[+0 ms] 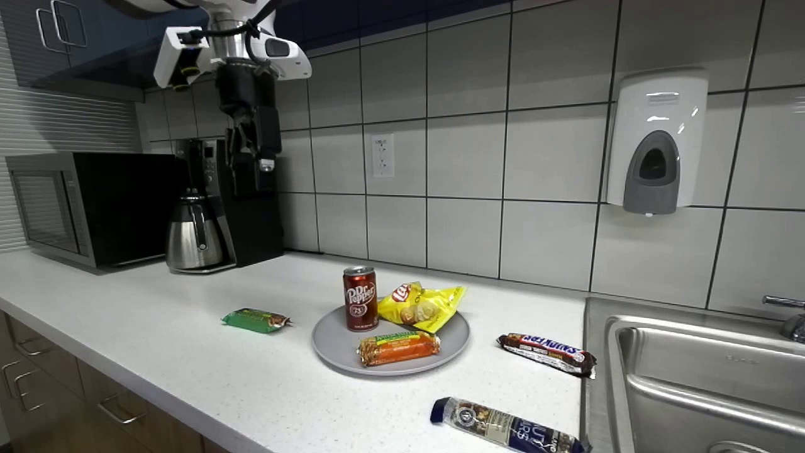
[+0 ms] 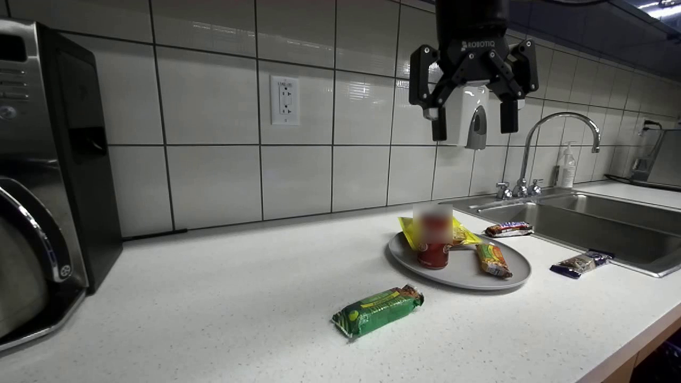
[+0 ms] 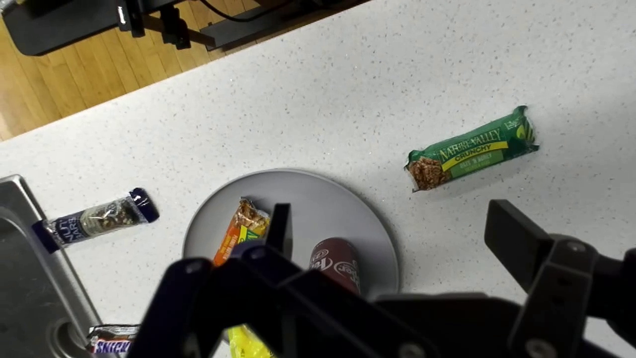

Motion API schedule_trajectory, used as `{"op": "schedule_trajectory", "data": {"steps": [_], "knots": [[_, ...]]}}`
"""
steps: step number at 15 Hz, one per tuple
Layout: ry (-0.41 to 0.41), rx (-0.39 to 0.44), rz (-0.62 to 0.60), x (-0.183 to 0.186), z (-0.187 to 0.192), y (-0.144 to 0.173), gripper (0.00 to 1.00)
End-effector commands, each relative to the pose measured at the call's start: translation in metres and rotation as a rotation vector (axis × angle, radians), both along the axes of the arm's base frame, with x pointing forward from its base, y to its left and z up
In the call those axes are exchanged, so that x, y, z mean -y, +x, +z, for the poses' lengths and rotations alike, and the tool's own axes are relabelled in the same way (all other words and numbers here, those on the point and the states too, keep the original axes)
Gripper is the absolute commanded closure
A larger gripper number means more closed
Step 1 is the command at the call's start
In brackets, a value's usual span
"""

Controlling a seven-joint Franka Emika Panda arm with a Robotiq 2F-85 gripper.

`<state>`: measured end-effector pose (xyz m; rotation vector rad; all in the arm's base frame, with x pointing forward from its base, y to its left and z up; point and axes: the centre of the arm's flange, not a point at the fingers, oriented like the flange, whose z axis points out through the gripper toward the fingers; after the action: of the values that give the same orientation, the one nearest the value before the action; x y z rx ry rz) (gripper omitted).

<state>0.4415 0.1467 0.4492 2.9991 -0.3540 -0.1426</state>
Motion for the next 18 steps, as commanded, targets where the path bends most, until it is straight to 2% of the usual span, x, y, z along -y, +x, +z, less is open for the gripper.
{"op": "schedule_trajectory", "data": {"steps": [1,2,13,18], "knots": [[-0.021,-0.018,-0.041,0.008,0.0,0.015,0.0],[-0.001,-0.01,-0.013,0.006,-0.004,0.004,0.0],[0.001,-0.017,-0.02,0.009,-0.007,0.009,0.0],[0.021,-0.016,0.015,-0.007,-0.009,0.005,0.0]]}}
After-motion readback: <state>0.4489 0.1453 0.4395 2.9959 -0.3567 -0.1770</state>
